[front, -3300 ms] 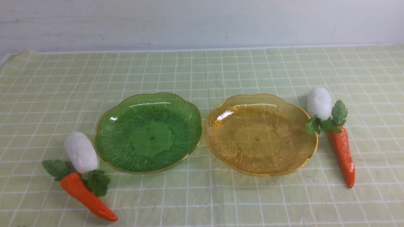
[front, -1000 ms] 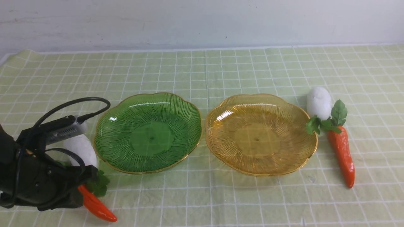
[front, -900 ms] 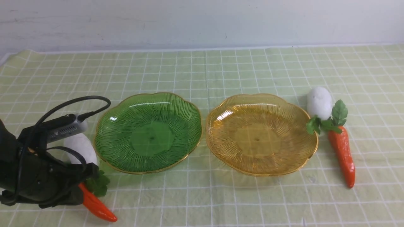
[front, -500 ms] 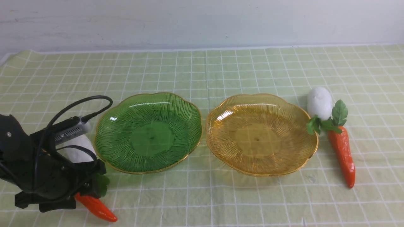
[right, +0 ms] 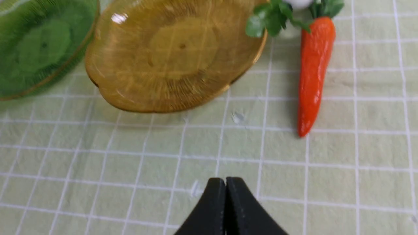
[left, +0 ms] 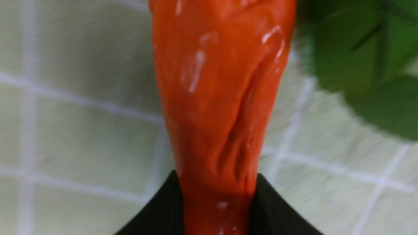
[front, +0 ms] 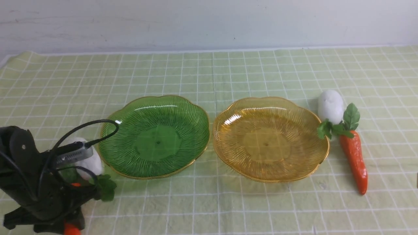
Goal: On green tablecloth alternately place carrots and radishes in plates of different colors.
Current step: 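Pick up the carrot and put it on the nearest plate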
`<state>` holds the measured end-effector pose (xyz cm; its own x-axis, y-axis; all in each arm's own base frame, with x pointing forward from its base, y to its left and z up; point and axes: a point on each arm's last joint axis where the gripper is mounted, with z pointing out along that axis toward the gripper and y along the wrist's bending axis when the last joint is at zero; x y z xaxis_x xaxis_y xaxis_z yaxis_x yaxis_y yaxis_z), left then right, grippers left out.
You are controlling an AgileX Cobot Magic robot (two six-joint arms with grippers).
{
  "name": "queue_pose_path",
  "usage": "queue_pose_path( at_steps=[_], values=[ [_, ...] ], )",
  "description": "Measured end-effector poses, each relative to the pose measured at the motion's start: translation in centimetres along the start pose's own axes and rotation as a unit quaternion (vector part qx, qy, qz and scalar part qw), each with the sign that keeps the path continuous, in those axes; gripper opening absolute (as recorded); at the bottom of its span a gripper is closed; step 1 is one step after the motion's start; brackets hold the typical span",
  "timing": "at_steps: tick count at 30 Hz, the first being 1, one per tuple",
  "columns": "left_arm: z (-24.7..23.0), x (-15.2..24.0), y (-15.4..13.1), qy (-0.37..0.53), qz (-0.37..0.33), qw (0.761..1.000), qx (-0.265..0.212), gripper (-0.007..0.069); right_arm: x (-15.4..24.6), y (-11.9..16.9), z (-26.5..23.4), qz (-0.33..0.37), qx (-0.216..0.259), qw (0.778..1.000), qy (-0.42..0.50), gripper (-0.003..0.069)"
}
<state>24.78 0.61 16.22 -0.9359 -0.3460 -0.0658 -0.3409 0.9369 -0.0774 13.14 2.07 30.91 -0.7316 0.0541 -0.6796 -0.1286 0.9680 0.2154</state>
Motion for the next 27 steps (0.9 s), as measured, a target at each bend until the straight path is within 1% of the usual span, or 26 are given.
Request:
queue_pose_path(
  at_steps=[2, 4, 6, 7, 9, 11, 12, 14, 15, 17, 19, 21, 22, 23, 24, 25, 27],
  values=[
    [-1.2, 0.0, 1.0, -0.008, -0.001, 1.0, -0.013, 0.0206, -0.7, -0.4, 0.4, 0.009, 0.018, 1.0, 0.024, -0.0014],
    [-3.6, 0.1, 2.0, -0.035, -0.007, 0.999, -0.022, 0.0206, -1.8, -1.0, 1.2, 0.02, 0.044, 0.998, 0.038, -0.0014],
    [-6.1, 0.2, 2.1, -0.067, -0.01, 0.998, -0.013, 0.0206, -2.9, -1.7, 2.2, 0.031, 0.068, 0.996, 0.044, -0.0014],
    [-6.3, 0.3, 2.1, -0.075, -0.007, 0.997, -0.012, 0.0206, -3.0, -1.8, 2.3, 0.033, 0.072, 0.996, 0.044, -0.0014],
    [-9.8, 0.2, 1.0, -0.141, 0.033, 0.989, 0.015, 0.0206, -4.4, -2.7, 4.4, 0.042, 0.094, 0.993, 0.063, -0.001],
    [-11.7, 0.1, -0.4, -0.177, 0.078, 0.98, 0.04, 0.0206, -5.1, -3.2, 6.1, 0.044, 0.102, 0.99, 0.082, 0.0],
    [-11.9, 0.1, -0.5, -0.181, 0.08, 0.979, 0.043, 0.0206, -5.2, -3.3, 6.3, 0.045, 0.103, 0.99, 0.083, 0.0],
    [-13.0, -0.1, -2.2, -0.204, 0.108, 0.97, 0.073, 0.0206, -5.7, -3.8, 8.2, 0.047, 0.106, 0.988, 0.1, 0.0025],
    [-13.7, -0.5, -3.8, -0.222, 0.132, 0.96, 0.109, 0.0206, -6.0, -4.3, 9.8, 0.044, 0.107, 0.987, 0.112, 0.006],
    [-13.8, -1.0, -5.6, -0.228, 0.153, 0.952, 0.138, 0.0206, -6.5, -4.8, 11.9, 0.037, 0.106, 0.985, 0.128, 0.012],
    [-13.2, -1.9, -7.3, -0.235, 0.175, 0.944, 0.153, 0.0206, -6.7, -5.3, 13.9, 0.039, 0.103, 0.984, 0.143, 0.02],
    [-12.1, -3.2, -8.8, -0.235, 0.203, 0.938, 0.156, 0.0206, -6.8, -5.7, 15.8, 0.046, 0.099, 0.982, 0.156, 0.029],
    [-12.0, -3.4, -9.0, -0.235, 0.204, 0.937, 0.156, 0.0206, -6.8, -5.7, 16.0, 0.046, 0.099, 0.981, 0.158, 0.0299],
    [-10.8, -4.3, -9.7, -0.229, 0.211, 0.938, 0.155, 0.0206, -6.7, -6.1, 17.5, 0.055, 0.096, 0.979, 0.169, 0.0372],
    [-10.5, -4.5, -9.9, -0.227, 0.212, 0.938, 0.154, 0.0206, -6.6, -6.2, 17.9, 0.056, 0.096, 0.979, 0.172, 0.0379],
    [-9.5, -5.2, -10.2, -0.216, 0.214, 0.941, 0.149, 0.0208, -6.4, -6.4, 19.0, 0.06, 0.096, 0.977, 0.179, 0.043],
    [-7.8, -6.1, -10.7, -0.196, 0.214, 0.946, 0.143, 0.024, -6.1, -6.9, 20.6, 0.062, 0.097, 0.975, 0.191, 0.0466]
  ],
)
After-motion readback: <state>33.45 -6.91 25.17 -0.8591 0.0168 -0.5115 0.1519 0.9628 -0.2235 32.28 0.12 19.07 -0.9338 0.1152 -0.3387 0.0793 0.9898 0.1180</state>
